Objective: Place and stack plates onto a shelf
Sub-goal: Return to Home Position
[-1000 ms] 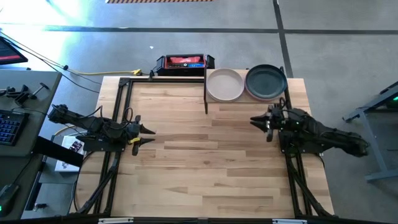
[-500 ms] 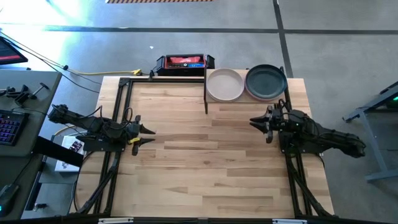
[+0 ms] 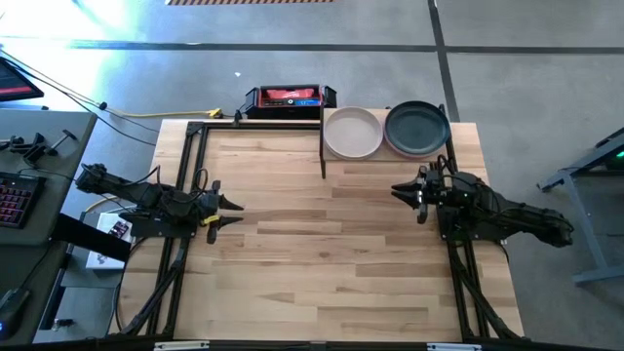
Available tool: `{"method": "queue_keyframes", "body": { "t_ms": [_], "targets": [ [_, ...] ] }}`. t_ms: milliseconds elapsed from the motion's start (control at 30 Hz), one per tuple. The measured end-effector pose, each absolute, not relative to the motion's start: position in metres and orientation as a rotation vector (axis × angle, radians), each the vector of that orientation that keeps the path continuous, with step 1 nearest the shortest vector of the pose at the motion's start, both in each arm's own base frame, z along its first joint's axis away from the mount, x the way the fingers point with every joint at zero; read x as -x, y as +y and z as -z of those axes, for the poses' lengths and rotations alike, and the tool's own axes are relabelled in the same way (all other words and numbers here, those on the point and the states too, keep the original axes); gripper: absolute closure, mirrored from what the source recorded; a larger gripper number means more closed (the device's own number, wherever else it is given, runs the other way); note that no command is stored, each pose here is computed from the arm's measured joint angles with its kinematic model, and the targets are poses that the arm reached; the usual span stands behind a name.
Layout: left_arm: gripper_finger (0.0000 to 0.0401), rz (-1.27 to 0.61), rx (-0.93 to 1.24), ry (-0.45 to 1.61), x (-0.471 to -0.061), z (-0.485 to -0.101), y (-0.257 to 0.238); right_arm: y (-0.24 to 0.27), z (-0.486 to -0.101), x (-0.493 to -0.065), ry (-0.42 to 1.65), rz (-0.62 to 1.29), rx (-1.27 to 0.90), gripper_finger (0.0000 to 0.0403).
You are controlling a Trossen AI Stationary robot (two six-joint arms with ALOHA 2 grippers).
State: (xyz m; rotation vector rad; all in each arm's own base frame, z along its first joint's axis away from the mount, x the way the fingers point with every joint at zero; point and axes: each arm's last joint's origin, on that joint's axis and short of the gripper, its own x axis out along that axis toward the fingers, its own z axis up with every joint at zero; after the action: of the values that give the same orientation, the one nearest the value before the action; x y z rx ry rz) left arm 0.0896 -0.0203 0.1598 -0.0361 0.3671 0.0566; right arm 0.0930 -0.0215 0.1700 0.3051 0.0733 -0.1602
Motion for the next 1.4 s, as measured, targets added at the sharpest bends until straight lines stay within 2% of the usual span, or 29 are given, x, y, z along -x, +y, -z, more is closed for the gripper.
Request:
{"method": "queue_keyframes", "body": {
  "t_ms": [400, 767, 1400],
  "targets": [
    [0.0270, -0.165, 0.057, 0.364, -0.091, -0.160, -0.010, -0.021, -0.172, -0.091, 0.048, 0.154, -0.300, 0.0324],
    [0.0270, -0.304, 0.082, 0.361, -0.092, -0.160, 0.003, -0.010, -0.172, -0.093, 0.061, 0.038, -0.296, 0.0324],
    [0.0270, -0.320, 0.083, 0.361, -0.092, -0.160, 0.004, -0.010, -0.172, -0.093, 0.064, 0.036, -0.296, 0.0324]
  ]
}}
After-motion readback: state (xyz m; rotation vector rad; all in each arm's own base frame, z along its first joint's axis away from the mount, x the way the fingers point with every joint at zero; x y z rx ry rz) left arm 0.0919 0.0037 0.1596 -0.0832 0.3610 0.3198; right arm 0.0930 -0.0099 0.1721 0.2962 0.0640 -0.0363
